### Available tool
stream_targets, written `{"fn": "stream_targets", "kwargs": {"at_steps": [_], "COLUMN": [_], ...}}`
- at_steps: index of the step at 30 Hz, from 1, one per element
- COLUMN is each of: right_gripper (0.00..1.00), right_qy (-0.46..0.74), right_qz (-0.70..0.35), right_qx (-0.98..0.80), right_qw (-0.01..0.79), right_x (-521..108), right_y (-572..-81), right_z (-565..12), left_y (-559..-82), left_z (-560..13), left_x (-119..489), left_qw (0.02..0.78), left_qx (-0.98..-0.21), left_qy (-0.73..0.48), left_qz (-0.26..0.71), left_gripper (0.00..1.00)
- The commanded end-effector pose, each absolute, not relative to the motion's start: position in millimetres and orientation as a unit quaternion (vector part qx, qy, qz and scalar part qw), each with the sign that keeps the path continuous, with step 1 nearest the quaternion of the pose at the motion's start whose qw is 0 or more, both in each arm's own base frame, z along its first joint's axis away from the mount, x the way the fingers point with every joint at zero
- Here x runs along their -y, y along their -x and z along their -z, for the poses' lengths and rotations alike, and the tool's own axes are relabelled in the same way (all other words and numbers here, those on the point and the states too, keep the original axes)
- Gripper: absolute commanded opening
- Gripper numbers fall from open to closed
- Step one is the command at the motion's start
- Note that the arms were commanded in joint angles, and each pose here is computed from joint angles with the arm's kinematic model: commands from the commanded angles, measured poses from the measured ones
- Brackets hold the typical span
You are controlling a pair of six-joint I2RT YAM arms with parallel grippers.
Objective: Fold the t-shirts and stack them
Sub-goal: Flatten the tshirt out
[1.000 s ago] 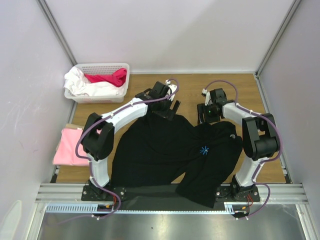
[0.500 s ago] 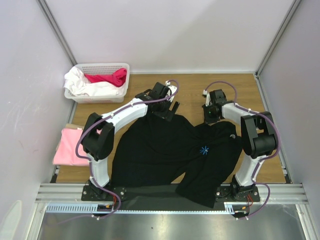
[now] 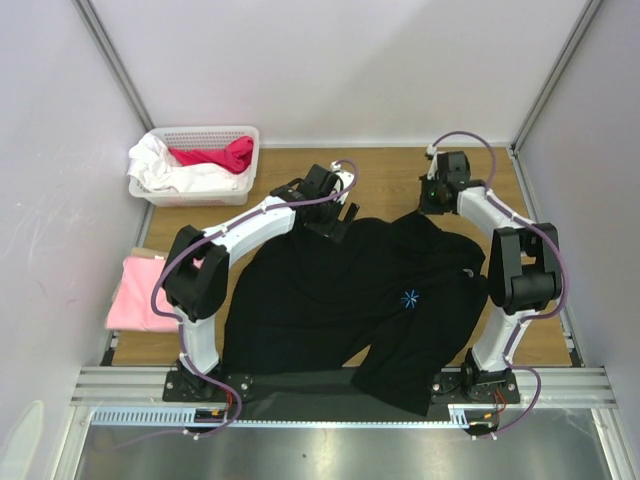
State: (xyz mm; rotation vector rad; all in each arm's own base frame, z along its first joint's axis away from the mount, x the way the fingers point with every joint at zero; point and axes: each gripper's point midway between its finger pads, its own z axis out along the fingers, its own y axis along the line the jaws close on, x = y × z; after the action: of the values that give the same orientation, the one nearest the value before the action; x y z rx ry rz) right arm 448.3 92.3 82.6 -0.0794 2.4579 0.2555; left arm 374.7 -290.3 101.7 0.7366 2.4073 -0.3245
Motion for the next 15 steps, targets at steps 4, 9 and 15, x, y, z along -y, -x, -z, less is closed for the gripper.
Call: {"fn": "stream_targets", "kwargs": {"at_steps": [4, 9, 15], "right_gripper": [0.00, 0.00, 0.00], "right_qy": [-0.008, -0.005, -0.001], "right_qz": [-0.088, -0.083, -0.054], "right_qx": [-0.921, -0.910, -0.901], "right_qw": [0.379, 0.407, 0.430], "right_x": [-70.5, -69.5, -60.3], "right_y": [-494.7, -513.1, -529.9], "right_z": [-101.9, -120.1, -131.6], "left_y": [-381.4, -378.7, -379.1], "left_z": [-103.5, -97.9, -93.9], "left_x": [287.6, 284.7, 287.6], "left_qw": [0.311, 0.303, 0.299], "left_qx": [-0.903, -0.907, -0.908], "left_qy": [-0.274, -0.270, -0.269], "left_qz": [0.116, 0.112, 0.117], "left_gripper": [0.91, 0.91, 0.91]}}
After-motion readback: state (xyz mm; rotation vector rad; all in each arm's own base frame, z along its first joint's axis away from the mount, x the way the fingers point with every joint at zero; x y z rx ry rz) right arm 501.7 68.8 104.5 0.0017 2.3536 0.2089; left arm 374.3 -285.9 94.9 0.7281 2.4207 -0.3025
